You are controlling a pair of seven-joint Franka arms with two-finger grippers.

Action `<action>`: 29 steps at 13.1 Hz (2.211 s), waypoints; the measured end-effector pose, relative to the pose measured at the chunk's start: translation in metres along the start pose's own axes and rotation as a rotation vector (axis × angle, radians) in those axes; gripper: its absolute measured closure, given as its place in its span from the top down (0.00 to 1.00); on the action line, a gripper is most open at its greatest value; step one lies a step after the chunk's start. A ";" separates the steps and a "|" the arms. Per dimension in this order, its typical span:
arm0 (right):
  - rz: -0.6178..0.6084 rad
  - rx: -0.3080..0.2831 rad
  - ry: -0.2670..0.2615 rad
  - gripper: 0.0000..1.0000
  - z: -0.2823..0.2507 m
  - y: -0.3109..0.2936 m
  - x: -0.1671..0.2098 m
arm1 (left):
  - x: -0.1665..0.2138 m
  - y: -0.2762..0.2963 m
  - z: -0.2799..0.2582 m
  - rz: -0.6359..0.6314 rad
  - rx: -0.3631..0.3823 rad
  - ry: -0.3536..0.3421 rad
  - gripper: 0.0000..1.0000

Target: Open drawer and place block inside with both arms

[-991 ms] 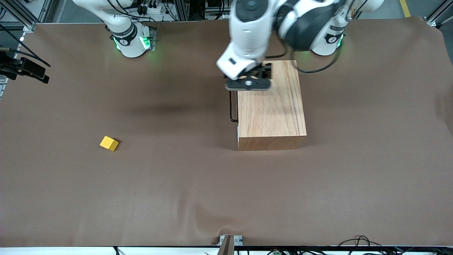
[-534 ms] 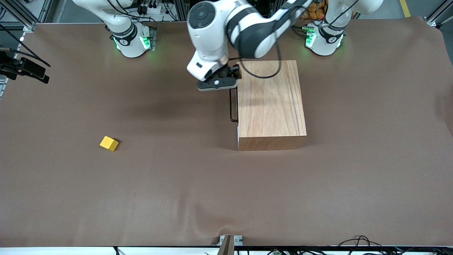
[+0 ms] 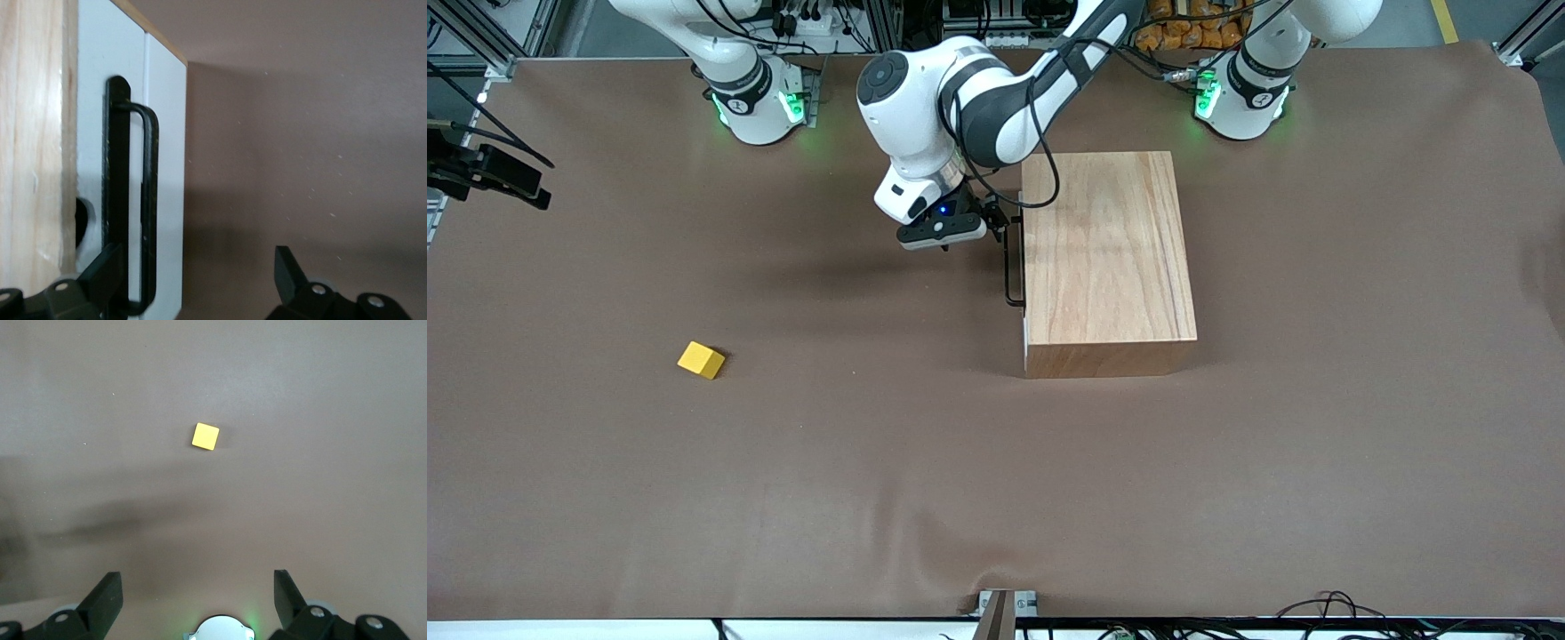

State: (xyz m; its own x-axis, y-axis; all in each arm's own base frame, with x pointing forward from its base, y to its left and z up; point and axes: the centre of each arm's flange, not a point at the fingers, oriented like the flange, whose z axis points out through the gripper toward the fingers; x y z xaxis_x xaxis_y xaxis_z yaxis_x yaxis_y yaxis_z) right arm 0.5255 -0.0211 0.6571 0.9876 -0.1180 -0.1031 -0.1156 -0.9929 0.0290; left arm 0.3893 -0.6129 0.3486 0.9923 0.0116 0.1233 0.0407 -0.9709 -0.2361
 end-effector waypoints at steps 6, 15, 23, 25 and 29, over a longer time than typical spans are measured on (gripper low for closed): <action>0.000 0.000 -0.001 1.00 0.000 0.000 0.000 | 0.002 0.006 0.045 0.056 0.073 0.000 1.00; 0.000 0.000 -0.002 1.00 0.000 0.000 0.000 | 0.002 0.012 0.063 0.062 0.072 0.005 1.00; 0.001 0.000 -0.003 1.00 0.001 0.001 0.000 | 0.004 0.016 0.060 0.062 0.038 0.024 1.00; 0.001 0.000 -0.003 1.00 0.001 0.001 0.000 | 0.004 0.018 0.059 0.065 0.026 0.029 1.00; 0.001 0.000 -0.003 1.00 0.001 0.001 0.000 | 0.004 0.023 0.051 0.064 -0.008 0.047 1.00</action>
State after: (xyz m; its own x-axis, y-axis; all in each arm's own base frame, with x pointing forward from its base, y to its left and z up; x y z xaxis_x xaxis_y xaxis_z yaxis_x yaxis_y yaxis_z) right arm 0.5253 -0.0217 0.6563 0.9872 -0.1193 -0.1061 -0.1168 -0.9927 0.0292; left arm 0.4005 -0.6229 0.2945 0.9862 -0.0616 0.1534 -0.0238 -0.9712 -0.2369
